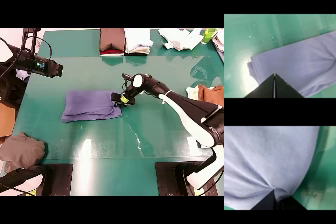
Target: Fold the shirts.
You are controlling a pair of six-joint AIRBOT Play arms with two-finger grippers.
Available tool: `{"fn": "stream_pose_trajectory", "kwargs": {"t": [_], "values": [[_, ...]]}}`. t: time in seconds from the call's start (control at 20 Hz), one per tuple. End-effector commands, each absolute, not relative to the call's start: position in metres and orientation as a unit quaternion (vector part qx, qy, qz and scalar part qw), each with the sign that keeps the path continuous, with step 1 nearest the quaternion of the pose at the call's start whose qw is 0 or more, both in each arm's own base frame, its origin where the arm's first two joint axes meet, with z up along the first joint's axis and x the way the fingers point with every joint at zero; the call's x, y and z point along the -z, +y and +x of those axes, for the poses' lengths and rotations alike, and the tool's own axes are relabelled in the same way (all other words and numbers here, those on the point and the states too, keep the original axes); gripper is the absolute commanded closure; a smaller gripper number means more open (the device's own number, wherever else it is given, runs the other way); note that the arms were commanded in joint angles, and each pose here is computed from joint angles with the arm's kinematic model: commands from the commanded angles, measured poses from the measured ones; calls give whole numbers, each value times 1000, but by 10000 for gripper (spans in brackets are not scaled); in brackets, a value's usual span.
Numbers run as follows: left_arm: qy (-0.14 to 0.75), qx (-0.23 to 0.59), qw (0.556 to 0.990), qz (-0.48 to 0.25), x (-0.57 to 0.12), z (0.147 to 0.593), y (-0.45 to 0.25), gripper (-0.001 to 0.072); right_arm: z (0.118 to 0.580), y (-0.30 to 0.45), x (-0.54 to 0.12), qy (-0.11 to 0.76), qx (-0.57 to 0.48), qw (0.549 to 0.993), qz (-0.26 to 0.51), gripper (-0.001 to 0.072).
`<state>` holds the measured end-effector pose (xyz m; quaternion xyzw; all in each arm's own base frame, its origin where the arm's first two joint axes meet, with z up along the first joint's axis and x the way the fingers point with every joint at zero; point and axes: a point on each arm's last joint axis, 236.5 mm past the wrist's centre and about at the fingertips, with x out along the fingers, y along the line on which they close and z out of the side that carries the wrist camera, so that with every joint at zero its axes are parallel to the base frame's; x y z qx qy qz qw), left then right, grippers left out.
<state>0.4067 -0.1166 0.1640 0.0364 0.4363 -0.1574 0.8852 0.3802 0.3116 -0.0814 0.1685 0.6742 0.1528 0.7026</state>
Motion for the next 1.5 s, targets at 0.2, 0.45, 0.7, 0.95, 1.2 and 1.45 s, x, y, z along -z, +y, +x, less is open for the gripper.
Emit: {"fn": "stream_pose_trajectory", "kwargs": {"t": [0.2, 0.45, 0.7, 0.95, 1.2, 1.45], "values": [[433, 192, 879, 56, -164, 397, -148, 676, 443, 218, -14, 554, -118, 815, 121, 693], [414, 246, 873, 78, -169, 381, -199, 676, 452, 35, -103, 481, 13, 866, 135, 693], [414, 258, 870, 68, -171, 377, -209, 675, 414, -137, -143, 422, 162, 872, 188, 693], [412, 265, 870, 56, -173, 376, -214, 676, 388, -206, -135, 403, 206, 849, 270, 693], [413, 269, 868, 52, -173, 374, -216, 675, 393, -219, -147, 379, 209, 855, 285, 694], [414, 269, 868, 52, -173, 374, -216, 676, 394, -222, -244, 315, 202, 898, 233, 693]]}}
